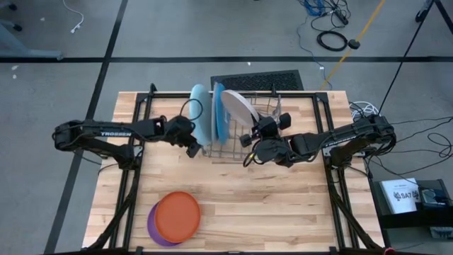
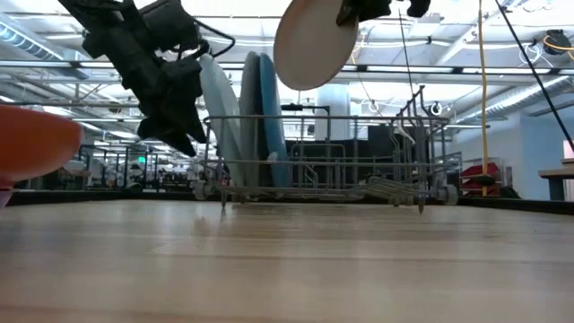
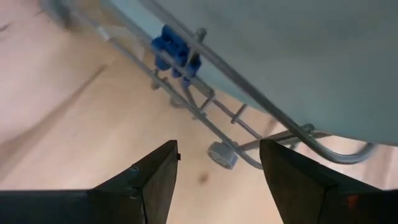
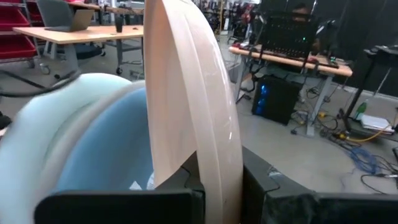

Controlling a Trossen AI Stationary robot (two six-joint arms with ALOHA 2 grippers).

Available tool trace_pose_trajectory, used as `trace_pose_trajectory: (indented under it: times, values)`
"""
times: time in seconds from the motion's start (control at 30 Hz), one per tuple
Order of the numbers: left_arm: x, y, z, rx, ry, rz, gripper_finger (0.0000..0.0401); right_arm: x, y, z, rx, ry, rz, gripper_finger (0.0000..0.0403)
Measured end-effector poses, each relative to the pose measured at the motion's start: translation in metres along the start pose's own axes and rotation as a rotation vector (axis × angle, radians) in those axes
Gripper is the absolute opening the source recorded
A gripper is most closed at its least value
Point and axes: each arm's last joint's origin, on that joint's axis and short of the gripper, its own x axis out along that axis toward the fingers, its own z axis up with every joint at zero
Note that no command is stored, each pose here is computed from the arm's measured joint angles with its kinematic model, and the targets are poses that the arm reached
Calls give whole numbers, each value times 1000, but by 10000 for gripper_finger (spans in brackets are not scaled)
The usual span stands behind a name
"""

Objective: Sort dishes
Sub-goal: Put the white plate into the dish rack

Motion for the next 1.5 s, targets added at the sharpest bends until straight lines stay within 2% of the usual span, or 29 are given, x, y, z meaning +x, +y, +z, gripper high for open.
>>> trace_pose_trajectory:
  times: [0.27, 0.4, 0.5, 0.63, 0.97, 1.37, 1.5]
  values:
    - [1, -17, -5, 7, -11, -61, 230, -3, -13, 3, -8, -24, -76, 37]
    - [1, -26, -6, 19, -42, -86, 230, -7, -28, 5, 3, -7, -88, 37]
    - [1, -31, -6, 28, -58, -107, 230, -7, -39, 0, 36, 58, -73, 37]
    - [1, -33, -8, 36, -72, -83, 230, -2, -47, -18, 60, 202, -81, 37]
    - [0, -37, -4, 34, -118, -108, 230, 17, -39, -37, 132, 380, -84, 37]
    - [-1, -41, -4, 59, -135, -120, 230, 48, -37, -54, 150, 510, -149, 37]
    - [-1, -41, -4, 76, -138, -120, 230, 60, -36, -63, 118, 581, -155, 37]
